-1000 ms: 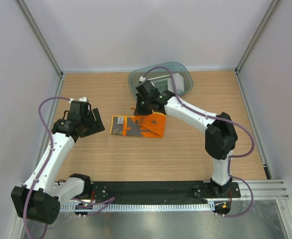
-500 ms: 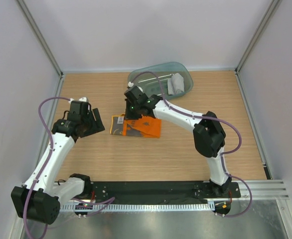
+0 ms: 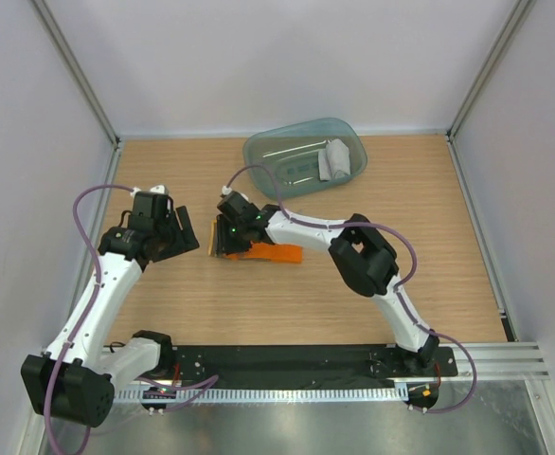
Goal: Roll the towels
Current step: Fold the towel
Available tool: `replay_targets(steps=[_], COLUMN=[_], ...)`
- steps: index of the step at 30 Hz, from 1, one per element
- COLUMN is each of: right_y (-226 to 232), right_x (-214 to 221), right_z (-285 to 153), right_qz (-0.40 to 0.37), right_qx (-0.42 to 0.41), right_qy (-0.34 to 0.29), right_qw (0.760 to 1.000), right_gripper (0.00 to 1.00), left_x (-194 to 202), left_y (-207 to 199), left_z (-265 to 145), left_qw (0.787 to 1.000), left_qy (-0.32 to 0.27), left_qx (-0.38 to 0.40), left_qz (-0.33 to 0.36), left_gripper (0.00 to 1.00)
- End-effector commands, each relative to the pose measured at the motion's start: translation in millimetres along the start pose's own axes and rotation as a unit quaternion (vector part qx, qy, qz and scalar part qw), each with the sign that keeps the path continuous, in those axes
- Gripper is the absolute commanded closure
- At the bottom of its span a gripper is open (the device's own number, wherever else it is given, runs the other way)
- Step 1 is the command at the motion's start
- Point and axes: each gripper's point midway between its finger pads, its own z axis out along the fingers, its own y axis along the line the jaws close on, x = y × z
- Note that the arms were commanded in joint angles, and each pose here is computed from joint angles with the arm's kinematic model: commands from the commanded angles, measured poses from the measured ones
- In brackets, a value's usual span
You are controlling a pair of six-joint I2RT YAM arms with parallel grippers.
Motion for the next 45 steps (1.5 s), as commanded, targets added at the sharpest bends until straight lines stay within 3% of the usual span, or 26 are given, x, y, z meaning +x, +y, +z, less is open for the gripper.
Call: replay_targets(steps=[1, 3, 6, 13, 14, 17, 18, 19, 21, 22, 25, 28, 40, 43, 45], right_y=[26.4, 28.1, 34.9, 69.9, 73.9, 39.4, 14.2, -16.3, -48.9, -90.1, -140.8, -166.0, -190.1, -191.0, -191.8], right_x=[-14.9, -19.1, -31.8, -78.6, -86.7, -93.4, -103.4, -87.3, -87.6, -77.4, -60.3, -37.5, -3.8, 4.9, 9.4], right_z=[-1.0, -5.2, -19.8, -111.4, -139.7, -175.2, -185.2, -176.9, -196.7, -190.3, -190.6, -171.5, -97.4, -92.1, -91.4], right_qz=[-0.008, -0.015, -0.029, -0.05, -0.049, -0.025, -0.003, 0.011, 0.037, 0.063, 0.089, 0.104, 0.159, 0.164, 0.162], right_qx=[-0.042, -0.042, -0.043, -0.089, -0.096, -0.074, -0.059, -0.033, -0.021, 0.009, 0.038, 0.048, 0.02, 0.015, 0.016], right_qy=[-0.024, -0.027, -0.043, -0.108, -0.126, -0.149, -0.16, -0.14, -0.152, -0.139, -0.123, -0.087, -0.028, -0.019, -0.015], right_qw=[0.999, 0.999, 0.998, 0.989, 0.986, 0.986, 0.985, 0.989, 0.987, 0.988, 0.988, 0.99, 0.987, 0.986, 0.987], right_gripper=[0.54, 0.39, 0.31, 0.19, 0.18, 0.16, 0.16, 0.16, 0.18, 0.19, 0.23, 0.26, 0.41, 0.49, 0.6], left_x=[-3.6, -3.5, -3.3, -6.0, -4.7, -5.7, -5.4, -5.6, -3.2, -3.0, -1.9, 0.3, 1.7, 3.3, 2.5], left_y=[1.2, 2.1, 3.9, 8.3, 9.5, 10.7, 10.3, 9.9, 8.3, 6.9, 3.5, 3.1, 1.3, 1.4, 1.1], left_z=[1.7, 2.8, 3.5, 2.5, 2.6, 2.0, 2.3, 3.1, 4.9, 5.6, 8.3, 9.7, 10.9, 12.0, 12.2], left_qw=[1.0, 1.0, 1.0, 1.0, 1.0, 0.999, 0.999, 1.0, 1.0, 1.0, 1.0, 1.0, 1.0, 1.0, 1.0], left_qy=[-0.007, -0.006, -0.005, -0.013, -0.011, -0.014, -0.013, -0.012, -0.005, -0.003, 0.005, 0.011, 0.011, 0.016, 0.015], left_qx=[-0.001, -0.004, -0.01, -0.023, -0.026, -0.028, -0.028, -0.028, -0.024, -0.02, -0.013, -0.012, -0.007, -0.007, -0.008], left_qz=[0.001, 0.0, 0.0, -0.004, -0.005, -0.006, -0.006, -0.005, -0.005, -0.004, -0.003, -0.002, -0.001, -0.001, -0.001], left_gripper=[0.33, 0.33, 0.33, 0.33, 0.33, 0.33, 0.33, 0.33, 0.34, 0.34, 0.34, 0.35, 0.36, 0.36, 0.36])
